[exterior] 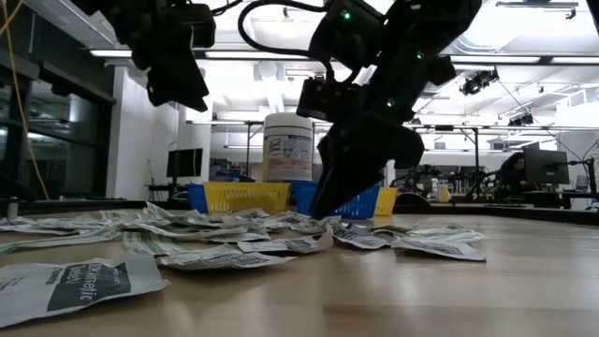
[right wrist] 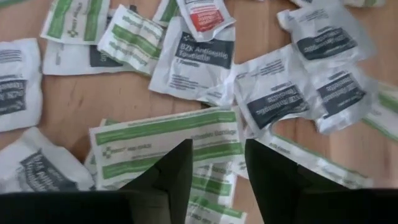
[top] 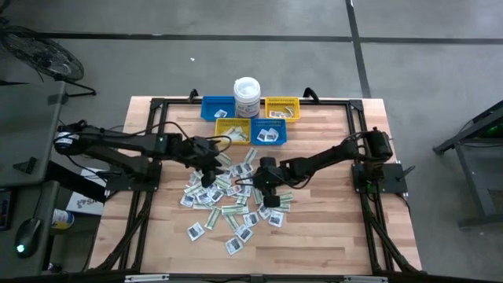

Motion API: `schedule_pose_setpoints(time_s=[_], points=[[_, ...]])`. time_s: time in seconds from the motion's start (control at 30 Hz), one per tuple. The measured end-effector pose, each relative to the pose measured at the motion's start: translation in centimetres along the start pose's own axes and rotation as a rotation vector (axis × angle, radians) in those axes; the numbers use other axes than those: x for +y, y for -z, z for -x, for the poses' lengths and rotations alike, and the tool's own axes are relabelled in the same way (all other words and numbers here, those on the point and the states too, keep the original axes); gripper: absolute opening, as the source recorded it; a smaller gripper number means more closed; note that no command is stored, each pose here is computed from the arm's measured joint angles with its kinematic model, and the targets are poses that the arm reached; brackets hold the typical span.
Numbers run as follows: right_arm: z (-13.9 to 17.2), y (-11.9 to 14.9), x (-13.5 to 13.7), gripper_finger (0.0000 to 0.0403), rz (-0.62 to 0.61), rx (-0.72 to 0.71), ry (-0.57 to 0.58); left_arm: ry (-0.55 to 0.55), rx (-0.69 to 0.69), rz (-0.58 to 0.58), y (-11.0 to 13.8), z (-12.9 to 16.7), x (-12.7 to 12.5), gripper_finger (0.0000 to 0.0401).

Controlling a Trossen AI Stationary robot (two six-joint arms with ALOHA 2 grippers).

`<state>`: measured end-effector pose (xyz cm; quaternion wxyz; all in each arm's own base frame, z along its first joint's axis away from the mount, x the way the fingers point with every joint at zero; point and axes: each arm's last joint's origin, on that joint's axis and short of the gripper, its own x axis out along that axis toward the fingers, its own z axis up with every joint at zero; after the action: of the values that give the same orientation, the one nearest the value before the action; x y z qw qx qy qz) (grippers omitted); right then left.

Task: Pick & Place First Aid Supplies
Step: Put the green bandage pad into the left yellow bin

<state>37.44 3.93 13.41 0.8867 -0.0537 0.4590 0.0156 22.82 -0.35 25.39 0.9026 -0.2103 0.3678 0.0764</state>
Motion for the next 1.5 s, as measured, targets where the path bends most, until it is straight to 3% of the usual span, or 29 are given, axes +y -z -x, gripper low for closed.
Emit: schedule_pose_setpoints(time_s=[0.27, 0.57, 1.07, 1.37, 1.5], points=[[-0.6, 0.5, 0.0, 0.0134, 0.043, 0.027, 0.01, -0.003, -0.002, 0.01, 0.2, 0.0, -0.4, 0.0156], [-1.3, 0.6, -0.1, 0.0129, -0.001, 0.024, 0.016, -0.013, -0.007, 0.028, 0.2, 0.0, -0.3, 0.0156], [-1.2, 0.6, -0.1, 0.0014, 0.002, 0.024, 0.012, -0.012, -0.007, 0.035, 0.2, 0.0, -0.3, 0.0156], [2.0, -1.2, -0.5, 0.0002, -0.031, -0.08, 0.033, -0.008, -0.015, 0.035, 0.1, 0.0, -0.4, 0.0156], [4.2, -2.3, -1.0, 0.0002, -0.045, -0.151, 0.12, -0.002, -0.06, 0.029, -0.3, 0.0, -0.5, 0.0156]])
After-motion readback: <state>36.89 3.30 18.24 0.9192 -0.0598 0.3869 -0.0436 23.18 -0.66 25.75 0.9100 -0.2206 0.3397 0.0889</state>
